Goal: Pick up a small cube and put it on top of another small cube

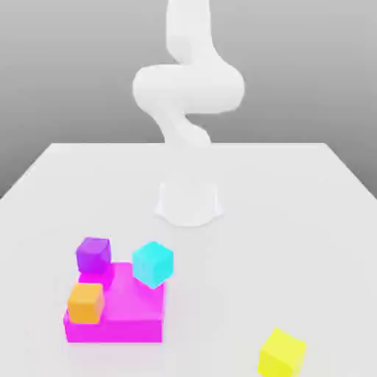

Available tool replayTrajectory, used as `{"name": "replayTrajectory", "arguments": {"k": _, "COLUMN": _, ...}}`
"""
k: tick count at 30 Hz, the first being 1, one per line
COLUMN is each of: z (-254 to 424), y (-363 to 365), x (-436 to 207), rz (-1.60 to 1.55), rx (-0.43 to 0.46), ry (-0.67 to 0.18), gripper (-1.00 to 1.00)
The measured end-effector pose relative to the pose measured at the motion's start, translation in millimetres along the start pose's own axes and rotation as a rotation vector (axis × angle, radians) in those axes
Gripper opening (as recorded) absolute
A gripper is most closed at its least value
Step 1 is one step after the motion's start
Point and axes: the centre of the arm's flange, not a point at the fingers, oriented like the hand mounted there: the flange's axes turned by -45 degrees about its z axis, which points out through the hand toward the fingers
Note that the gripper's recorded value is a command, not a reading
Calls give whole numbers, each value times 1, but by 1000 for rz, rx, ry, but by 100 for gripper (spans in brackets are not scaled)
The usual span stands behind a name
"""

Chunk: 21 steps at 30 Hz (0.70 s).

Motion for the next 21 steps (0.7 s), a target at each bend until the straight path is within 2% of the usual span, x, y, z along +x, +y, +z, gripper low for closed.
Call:
{"name": "replayTrajectory", "arguments": {"k": 10, "z": 186, "y": -50, "x": -32, "rz": -292, "rx": 104, "ry": -261, "gripper": 0}}
{"name": "replayTrajectory", "arguments": {"k": 21, "z": 354, "y": -118, "x": -146, "rz": -627, "rx": 246, "ry": -528, "gripper": 0}}
